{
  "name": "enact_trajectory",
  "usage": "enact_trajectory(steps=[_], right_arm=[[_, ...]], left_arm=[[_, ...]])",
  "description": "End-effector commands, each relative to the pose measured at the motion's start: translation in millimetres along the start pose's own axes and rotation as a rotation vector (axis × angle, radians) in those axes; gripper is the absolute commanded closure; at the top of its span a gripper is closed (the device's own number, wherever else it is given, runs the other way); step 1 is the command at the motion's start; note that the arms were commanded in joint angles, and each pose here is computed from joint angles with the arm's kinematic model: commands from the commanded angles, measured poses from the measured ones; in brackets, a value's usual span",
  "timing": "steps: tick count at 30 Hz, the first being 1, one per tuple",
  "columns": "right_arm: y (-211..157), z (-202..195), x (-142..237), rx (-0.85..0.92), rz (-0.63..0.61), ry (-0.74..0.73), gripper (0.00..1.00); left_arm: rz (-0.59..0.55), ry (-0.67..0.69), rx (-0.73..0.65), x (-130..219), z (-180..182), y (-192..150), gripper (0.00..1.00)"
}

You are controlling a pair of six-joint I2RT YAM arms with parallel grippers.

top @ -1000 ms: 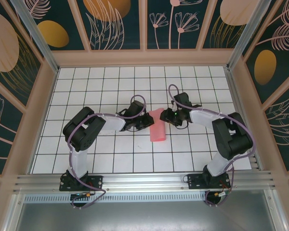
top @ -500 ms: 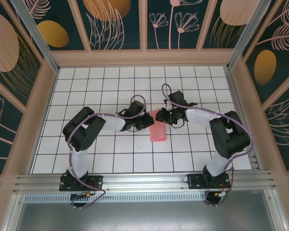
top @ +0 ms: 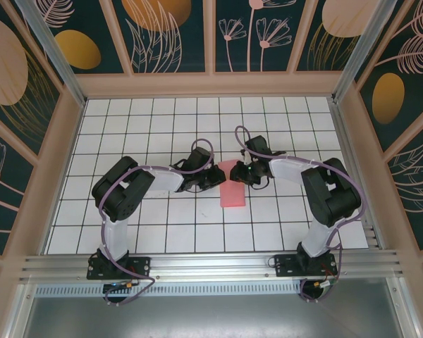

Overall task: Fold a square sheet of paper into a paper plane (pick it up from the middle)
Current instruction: Fold the square sheet of paper in half at the center of the table.

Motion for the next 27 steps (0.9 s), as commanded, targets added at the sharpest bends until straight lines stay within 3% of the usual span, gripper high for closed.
enact_trajectory(steps=[1,18,27], right_arm=[[-7.9,-12.3,-4.5,-0.008,0.029,-0.045,0.71],[-12.5,-11.6,-8.4,0.006,0.043,-0.023,0.72],[1.5,6.6,10.4,0.057,-0.025,0.029,0.7]], left_arm=[[0.047,0.136,0.042,-1.7,42.6,-16.3,0.86],[0.037,0.179,0.047,0.8,53.5,-17.4,0.87],[0.022,0.168,0.025,5.3,42.4,-12.8,0.86]])
Point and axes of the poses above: each hand's point on the last joint's axis, 136 mm out from that joint toward the fingers, its own x axis back along the fingers, its own z axis along the line the jaws close on, y = z × x, the point moved 2 cm from there along x, back along the fingers, and after that the axes turned 8 degrees about x, right-handed, at the moved point
